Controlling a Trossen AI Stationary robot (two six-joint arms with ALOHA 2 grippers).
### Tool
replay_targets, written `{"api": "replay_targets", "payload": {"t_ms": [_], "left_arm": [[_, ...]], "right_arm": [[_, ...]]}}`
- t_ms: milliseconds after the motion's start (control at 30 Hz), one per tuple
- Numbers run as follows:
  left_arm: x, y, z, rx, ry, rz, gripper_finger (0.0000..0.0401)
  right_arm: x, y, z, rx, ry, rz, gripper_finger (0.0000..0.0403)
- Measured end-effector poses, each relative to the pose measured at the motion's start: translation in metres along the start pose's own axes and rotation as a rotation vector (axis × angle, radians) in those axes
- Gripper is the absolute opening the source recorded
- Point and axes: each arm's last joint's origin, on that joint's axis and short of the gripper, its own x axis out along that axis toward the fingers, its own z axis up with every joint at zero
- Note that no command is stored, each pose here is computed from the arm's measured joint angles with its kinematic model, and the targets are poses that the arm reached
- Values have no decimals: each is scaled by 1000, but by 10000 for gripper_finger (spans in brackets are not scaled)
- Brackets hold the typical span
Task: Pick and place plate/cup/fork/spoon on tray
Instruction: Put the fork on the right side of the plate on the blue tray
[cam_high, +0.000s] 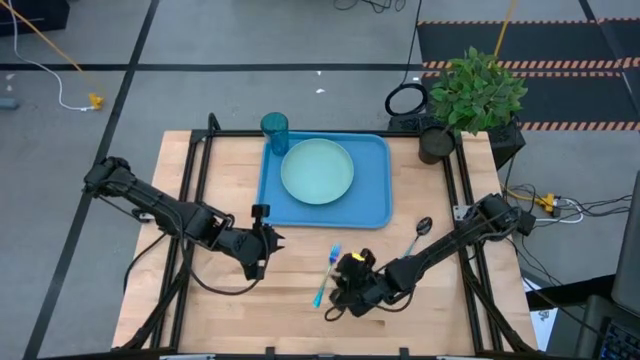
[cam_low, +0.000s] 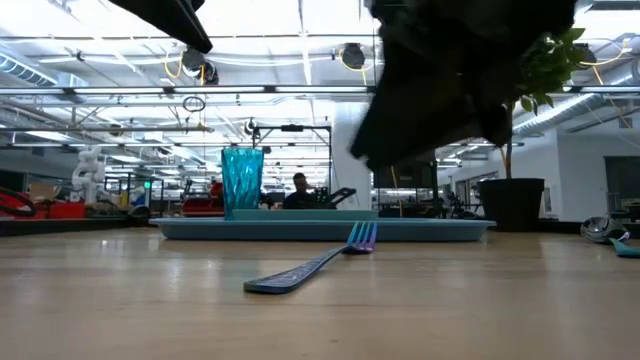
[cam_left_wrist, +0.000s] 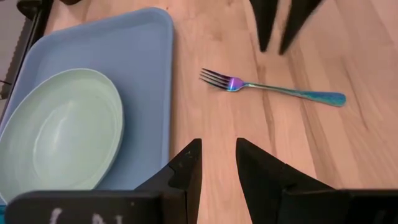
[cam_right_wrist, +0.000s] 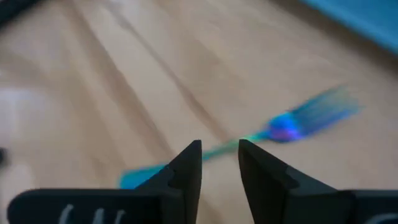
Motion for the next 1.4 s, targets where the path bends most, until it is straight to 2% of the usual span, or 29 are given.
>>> {"api": "replay_targets", "payload": {"t_ms": [133,233,467,667,767,1033,1400], "left_arm": [[0,0,0,0,-4,0,102],[0,0,0,2,-4,0,102],[0,0,0,3,-5,0,102],[0,0,1,2,-5,0,102],[0,0,1,3,-6,0,102],[0,0,2,15,-22,14,102],[0,0,4,20,-35,12,102]], "right_arm": [[8,12,0,45,-48,110,119],[8,17,2,127,-66,153,135],[19,5,4,334,-40,67,155],[37,-7,-5,379,-2,-24,156],[42,-12,-9,396,16,-62,156],[46,-23,-7,343,47,-144,155],[58,-29,-2,319,90,-151,155]]}}
